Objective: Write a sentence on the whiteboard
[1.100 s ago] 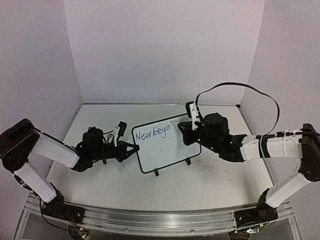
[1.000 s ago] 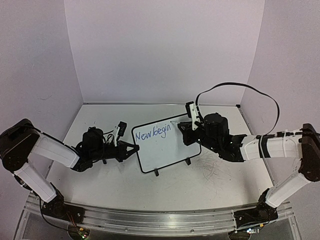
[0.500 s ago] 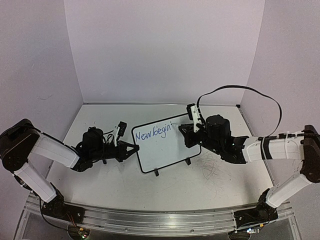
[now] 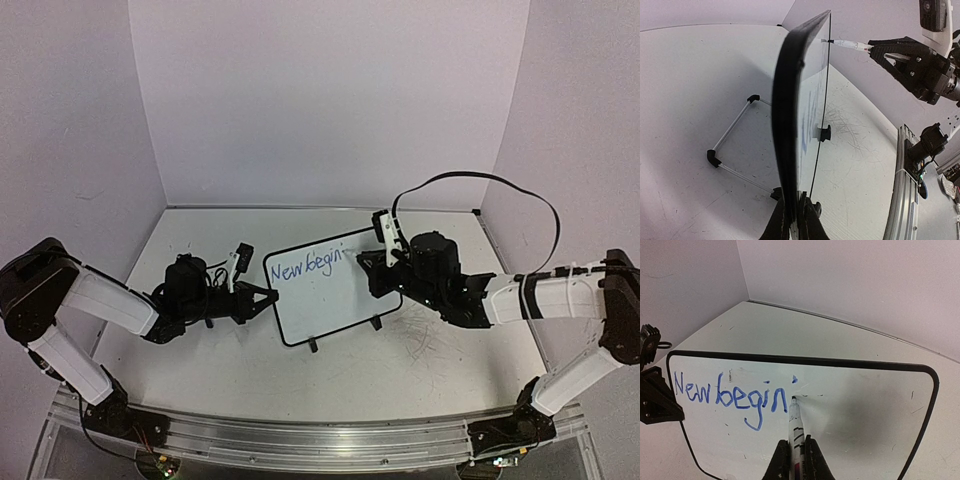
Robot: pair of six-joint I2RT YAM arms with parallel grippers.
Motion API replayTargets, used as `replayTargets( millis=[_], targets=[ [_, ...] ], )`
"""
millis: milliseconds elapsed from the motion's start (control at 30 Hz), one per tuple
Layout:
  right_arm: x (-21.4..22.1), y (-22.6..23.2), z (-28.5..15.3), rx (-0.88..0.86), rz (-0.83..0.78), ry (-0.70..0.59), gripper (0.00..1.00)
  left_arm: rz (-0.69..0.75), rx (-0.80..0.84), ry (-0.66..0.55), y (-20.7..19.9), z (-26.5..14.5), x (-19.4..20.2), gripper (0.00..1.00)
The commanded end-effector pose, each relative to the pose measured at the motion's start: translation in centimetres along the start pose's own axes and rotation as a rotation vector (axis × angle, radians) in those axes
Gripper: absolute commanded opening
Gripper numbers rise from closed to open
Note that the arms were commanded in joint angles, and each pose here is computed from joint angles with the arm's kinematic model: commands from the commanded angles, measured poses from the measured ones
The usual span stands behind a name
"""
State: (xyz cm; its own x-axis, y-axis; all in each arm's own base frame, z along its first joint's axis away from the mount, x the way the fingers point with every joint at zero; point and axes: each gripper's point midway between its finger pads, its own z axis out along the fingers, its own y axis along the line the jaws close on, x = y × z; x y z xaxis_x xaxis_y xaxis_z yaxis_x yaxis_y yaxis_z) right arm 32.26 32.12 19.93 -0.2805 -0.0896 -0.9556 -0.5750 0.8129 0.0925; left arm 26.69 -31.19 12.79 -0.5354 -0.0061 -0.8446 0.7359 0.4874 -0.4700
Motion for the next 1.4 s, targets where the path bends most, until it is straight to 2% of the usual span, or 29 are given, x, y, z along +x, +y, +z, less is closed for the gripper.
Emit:
replayTargets(
  millis=[0, 667, 1367],
  targets=[
    [-1.8, -0.2, 0.5, 0.024, 0.006, -0.050, 0.00, -0.007, -0.077, 0.082, 1.8, -0.3, 2.5, 0.00],
    [-2.1, -0.4, 0.7, 0.038, -0.006, -0.054, 0.00, -0.006, -0.076, 0.084, 1.8, -0.4, 2.6, 0.00],
    [2.3, -0.3, 0.1, 0.015, 0.021, 0.057, 0.00, -0.007, -0.078, 0.080, 1.7, -0.5, 2.6, 0.00]
  ],
)
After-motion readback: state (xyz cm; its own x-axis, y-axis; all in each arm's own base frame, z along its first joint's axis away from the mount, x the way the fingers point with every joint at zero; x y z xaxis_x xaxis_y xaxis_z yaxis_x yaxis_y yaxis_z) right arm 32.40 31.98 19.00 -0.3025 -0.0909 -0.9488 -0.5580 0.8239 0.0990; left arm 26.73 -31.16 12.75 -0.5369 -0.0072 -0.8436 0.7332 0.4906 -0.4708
